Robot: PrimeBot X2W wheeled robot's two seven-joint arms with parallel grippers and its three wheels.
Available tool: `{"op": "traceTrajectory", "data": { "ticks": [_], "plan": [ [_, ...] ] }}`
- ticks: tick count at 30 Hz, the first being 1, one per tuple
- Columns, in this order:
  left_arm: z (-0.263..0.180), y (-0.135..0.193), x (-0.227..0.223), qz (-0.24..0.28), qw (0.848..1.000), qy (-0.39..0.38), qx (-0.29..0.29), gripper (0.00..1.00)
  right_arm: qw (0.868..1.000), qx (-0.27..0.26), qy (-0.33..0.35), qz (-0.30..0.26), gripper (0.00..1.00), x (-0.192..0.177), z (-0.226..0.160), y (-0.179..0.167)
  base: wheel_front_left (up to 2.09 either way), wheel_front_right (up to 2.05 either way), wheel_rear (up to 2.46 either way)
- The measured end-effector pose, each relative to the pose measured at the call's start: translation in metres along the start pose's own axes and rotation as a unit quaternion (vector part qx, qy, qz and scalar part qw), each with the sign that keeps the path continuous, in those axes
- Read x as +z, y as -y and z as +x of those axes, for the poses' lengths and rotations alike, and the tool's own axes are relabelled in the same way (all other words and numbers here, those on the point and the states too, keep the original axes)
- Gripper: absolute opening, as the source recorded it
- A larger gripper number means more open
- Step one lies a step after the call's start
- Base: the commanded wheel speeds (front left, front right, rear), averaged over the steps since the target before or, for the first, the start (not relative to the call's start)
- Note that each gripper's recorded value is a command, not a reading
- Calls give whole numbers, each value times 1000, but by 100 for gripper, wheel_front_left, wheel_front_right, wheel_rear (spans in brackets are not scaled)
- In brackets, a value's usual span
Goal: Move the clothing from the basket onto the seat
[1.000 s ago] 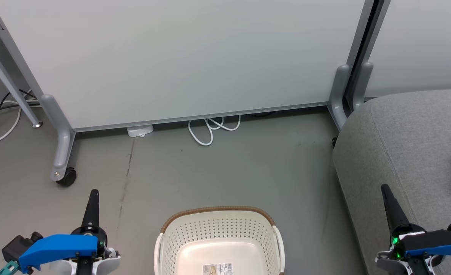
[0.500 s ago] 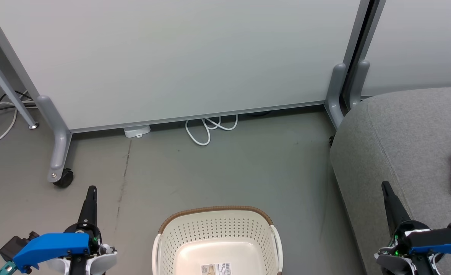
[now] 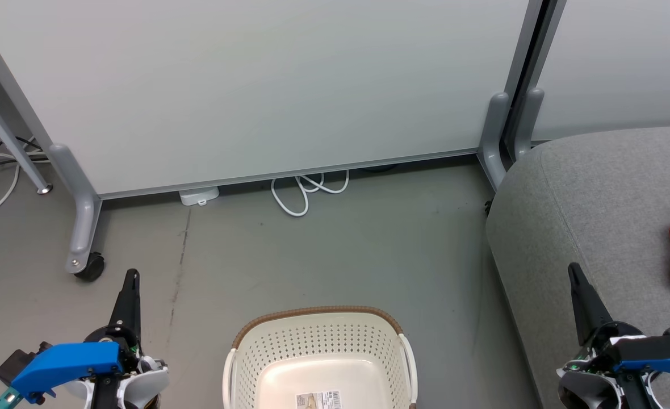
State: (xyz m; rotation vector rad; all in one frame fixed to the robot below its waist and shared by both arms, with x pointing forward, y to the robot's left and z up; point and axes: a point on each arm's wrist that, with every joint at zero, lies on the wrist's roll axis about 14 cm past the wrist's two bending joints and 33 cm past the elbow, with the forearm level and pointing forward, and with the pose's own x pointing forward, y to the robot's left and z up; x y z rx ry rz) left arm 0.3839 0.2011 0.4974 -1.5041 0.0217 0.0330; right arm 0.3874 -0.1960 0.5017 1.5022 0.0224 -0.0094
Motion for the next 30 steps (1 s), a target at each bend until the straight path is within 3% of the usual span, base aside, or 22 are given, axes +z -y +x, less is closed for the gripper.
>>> {"op": "traceTrajectory", "data": {
  "ticks": [10, 30],
  "plan": [
    [3, 6, 0, -34, 999, -3, -11, 0, 999, 5, 4, 35, 0, 3, 0, -2, 0, 0, 0],
    [3, 7, 0, -35, 999, -3, -12, 0, 999, 6, 4, 37, 0, 4, 0, -2, 0, 0, 0]
  ]
}}
